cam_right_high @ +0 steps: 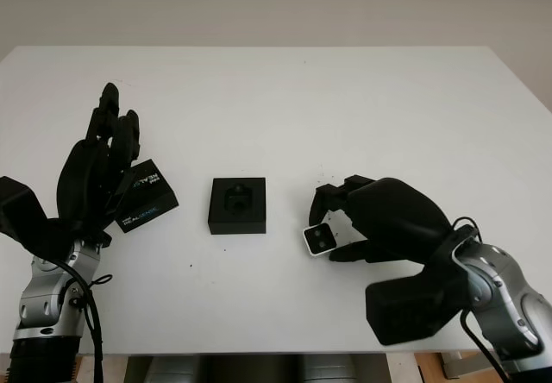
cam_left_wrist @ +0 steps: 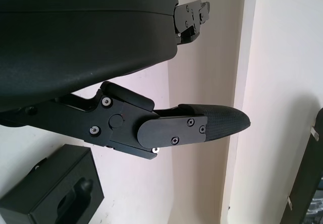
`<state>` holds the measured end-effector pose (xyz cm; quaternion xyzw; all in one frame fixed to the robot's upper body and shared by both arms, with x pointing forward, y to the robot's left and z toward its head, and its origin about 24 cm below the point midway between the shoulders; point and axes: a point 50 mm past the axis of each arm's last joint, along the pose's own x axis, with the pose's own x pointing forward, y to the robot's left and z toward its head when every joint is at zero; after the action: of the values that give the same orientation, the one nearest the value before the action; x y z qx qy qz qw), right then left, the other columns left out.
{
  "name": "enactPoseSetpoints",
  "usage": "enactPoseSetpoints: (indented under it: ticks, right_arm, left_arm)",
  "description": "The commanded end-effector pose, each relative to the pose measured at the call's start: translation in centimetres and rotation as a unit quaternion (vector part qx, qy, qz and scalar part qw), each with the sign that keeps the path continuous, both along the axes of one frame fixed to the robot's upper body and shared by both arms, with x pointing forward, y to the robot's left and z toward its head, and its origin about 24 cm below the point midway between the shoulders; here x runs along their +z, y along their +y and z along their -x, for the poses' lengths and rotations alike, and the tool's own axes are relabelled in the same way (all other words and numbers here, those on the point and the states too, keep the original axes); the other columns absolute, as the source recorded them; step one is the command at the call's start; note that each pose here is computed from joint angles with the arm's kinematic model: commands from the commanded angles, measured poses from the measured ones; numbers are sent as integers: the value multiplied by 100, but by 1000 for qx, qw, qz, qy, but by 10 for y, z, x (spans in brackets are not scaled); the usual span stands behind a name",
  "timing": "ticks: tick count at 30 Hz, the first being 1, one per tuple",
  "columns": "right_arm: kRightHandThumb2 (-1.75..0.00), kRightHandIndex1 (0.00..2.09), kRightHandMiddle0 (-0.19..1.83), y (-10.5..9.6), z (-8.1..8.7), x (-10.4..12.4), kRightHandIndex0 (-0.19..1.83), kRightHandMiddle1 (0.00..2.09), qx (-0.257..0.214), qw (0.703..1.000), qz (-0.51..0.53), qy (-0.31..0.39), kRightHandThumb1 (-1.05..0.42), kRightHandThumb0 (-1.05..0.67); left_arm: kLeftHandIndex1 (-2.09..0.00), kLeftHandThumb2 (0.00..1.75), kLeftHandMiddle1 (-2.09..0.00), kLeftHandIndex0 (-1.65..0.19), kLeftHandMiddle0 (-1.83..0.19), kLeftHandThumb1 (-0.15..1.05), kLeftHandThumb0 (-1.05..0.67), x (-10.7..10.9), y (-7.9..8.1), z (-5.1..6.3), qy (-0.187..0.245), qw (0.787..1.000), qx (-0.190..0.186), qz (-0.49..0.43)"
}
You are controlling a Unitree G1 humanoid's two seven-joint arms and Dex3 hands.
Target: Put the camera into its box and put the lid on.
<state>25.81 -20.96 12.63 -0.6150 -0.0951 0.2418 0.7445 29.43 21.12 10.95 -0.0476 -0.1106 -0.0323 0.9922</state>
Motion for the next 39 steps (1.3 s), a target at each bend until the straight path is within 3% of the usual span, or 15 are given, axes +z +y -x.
enactPoseSetpoints:
  ticks: [1, 13, 29, 39]
  right_arm:
    - [-6, 19, 40, 2, -6, 13, 30, 138, -9, 1000, -18, -15, -104, -39]
    - [-13, 4, 31, 3, -26, 22, 15, 177, -66, 992, -109, 26, -105, -41]
    - [-18, 4, 20, 20, -31, 36, 12, 187, -48, 978, -203, 18, -105, -40]
    - [-19, 5, 24, 37, -42, 37, 12, 184, -33, 971, -235, 15, -105, -42]
  left_arm:
    - [0, 48, 0, 19, 19, 105, -73, 3, -1, 1, -8, 1000, -3, -6]
    - [0, 48, 0, 19, 19, 105, -72, 1, -3, 1, -4, 1000, 1, 1]
    - [0, 48, 0, 19, 19, 105, -73, -1, -3, 1, 0, 1000, 3, -5]
    - [0, 49, 0, 19, 19, 105, -74, -2, -4, 2, 0, 1000, 5, -6]
